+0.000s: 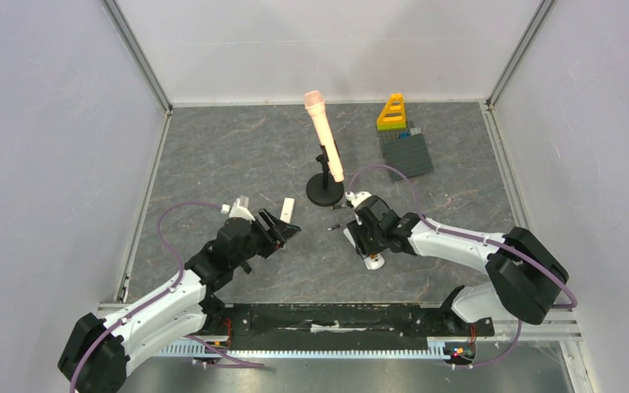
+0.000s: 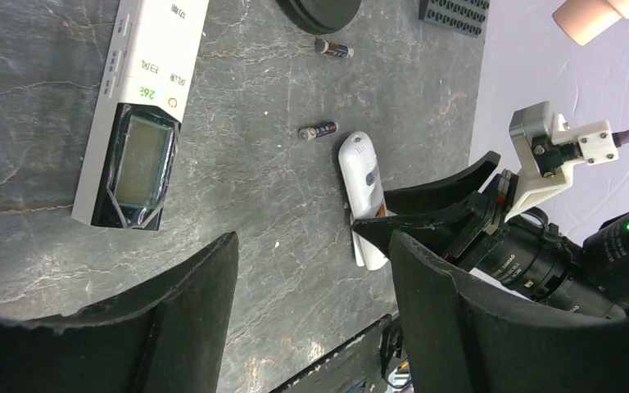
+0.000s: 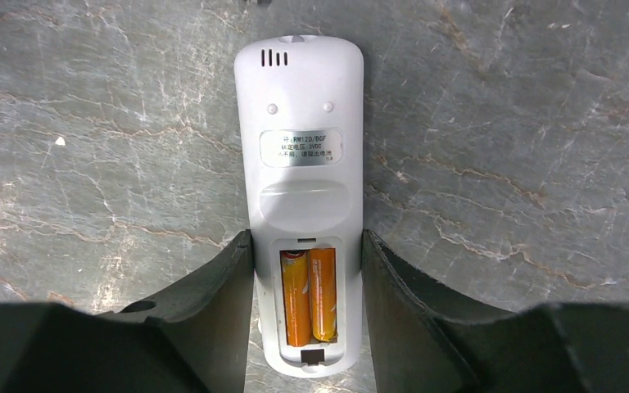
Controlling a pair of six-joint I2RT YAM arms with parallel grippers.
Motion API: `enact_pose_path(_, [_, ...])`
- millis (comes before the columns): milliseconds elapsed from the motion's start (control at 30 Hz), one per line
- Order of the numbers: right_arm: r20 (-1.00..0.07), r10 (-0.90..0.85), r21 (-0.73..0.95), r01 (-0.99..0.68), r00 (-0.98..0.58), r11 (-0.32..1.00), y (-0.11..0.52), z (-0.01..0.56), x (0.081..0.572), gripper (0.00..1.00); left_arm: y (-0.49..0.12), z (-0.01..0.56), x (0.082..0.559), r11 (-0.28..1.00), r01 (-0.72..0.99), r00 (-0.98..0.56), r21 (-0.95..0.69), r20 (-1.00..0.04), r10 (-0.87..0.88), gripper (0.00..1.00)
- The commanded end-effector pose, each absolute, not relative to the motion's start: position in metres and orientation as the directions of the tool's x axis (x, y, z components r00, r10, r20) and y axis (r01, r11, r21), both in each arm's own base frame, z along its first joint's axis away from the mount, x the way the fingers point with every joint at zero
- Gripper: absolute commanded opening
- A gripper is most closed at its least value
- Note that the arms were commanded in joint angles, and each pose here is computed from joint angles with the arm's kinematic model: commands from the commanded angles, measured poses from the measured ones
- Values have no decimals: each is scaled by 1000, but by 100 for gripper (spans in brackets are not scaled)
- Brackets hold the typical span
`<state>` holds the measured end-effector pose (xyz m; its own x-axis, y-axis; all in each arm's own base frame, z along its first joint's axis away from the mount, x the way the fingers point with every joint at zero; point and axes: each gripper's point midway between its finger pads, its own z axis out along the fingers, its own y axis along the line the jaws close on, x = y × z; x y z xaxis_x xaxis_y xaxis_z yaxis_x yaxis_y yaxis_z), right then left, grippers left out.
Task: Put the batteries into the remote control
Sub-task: Move the remote control to the center of the board.
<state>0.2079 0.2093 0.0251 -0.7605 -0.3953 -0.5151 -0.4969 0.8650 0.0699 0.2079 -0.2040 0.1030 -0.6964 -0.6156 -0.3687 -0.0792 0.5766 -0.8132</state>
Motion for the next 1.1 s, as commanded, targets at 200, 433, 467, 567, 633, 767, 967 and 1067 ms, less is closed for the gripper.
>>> enact_pose_path(200, [-629,-417,-69,-487,-656,871,205,72,247,30,-203,98,213,624,-43,-696,-780,-425,-579,73])
enact_pose_path(433, [-562,-455,-121,-476,-690,871,178,43,251,33,-211,93,213,627,-34,-725,-779,-412,-551,72])
enact_pose_path(467, [-554,-462,-115,-487,-692,866,177,39,250,34,-211,93,213,627,-33,-728,-778,-411,-549,72])
enact_pose_path(567, [-537,-472,-84,-513,-699,854,179,32,245,39,-213,92,214,630,-35,-732,-776,-409,-545,72])
enact_pose_path(633, [-523,-467,-72,-509,-713,858,179,29,244,43,-214,92,214,630,-32,-734,-776,-409,-542,72])
enact_pose_path(767, [-498,-456,-64,-493,-738,867,176,23,241,53,-215,91,214,631,-32,-738,-775,-408,-538,72])
enact_pose_path(967, [-515,-413,-60,-449,-751,892,172,37,241,78,-216,90,215,631,-28,-741,-775,-408,-533,72])
enact_pose_path(1067, [-553,-372,-8,-442,-745,897,180,58,239,79,-216,90,215,632,-27,-741,-775,-409,-533,72])
